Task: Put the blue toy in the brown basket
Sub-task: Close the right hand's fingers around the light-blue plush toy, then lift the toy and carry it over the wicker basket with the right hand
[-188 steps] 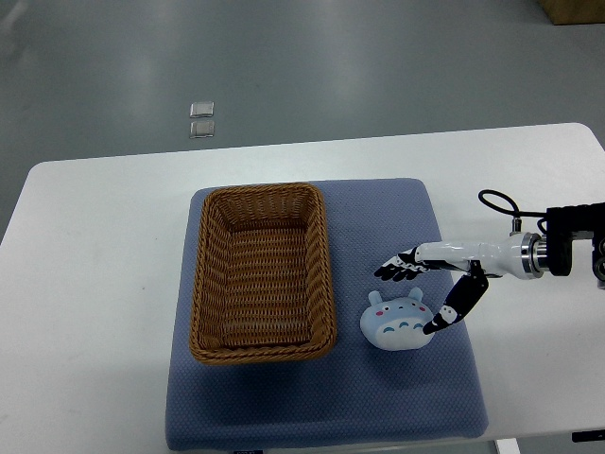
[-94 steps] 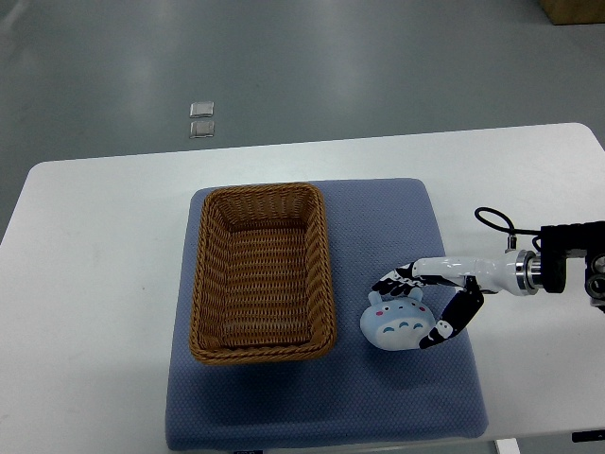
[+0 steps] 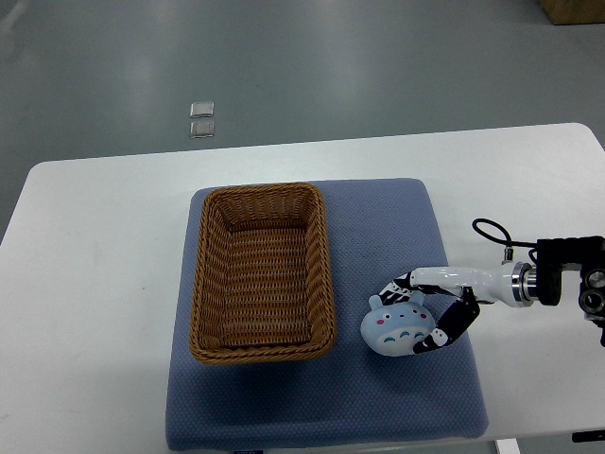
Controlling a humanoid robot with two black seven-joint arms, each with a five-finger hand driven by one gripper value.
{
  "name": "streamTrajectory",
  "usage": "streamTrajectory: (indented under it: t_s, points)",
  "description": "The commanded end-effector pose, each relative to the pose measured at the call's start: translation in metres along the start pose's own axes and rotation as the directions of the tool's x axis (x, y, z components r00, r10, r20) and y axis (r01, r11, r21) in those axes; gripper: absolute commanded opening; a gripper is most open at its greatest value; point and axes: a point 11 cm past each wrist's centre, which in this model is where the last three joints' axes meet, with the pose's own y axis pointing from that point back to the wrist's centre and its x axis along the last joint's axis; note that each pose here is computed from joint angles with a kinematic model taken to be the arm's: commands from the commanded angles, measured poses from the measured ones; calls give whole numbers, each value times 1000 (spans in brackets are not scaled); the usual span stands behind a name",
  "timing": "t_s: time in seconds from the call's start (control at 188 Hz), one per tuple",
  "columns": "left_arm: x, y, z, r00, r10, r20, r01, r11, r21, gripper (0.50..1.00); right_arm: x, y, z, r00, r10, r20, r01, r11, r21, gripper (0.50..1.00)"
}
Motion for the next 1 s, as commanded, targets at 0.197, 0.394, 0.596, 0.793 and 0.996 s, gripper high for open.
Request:
streamTrajectory:
  t_s: [0.197,0.394,0.596,0.793,0.996]
  points:
    - [0,0,0,1000,2,-1,-2,1000,0,1000,10,5,-8,998,31,-51,-28,998,55,500]
    - [0,0,0,1000,2,1,-2,1000,-1,1000,41,14,-30,992,62,-111,-54,995,80,500]
    - [0,0,0,1000,2,1,-2,1000,1,1000,73,11,-65,980,111,-164,-89,987,137,500]
    - [0,0,0,1000,2,-1,-2,1000,0,1000,110,-17,-95,967,154,-201,-122,979,163,500]
    - [0,0,1,1000,1,0,-1,1000,-1,1000,118,-78,-132,966,145,-213,-104,976,192,500]
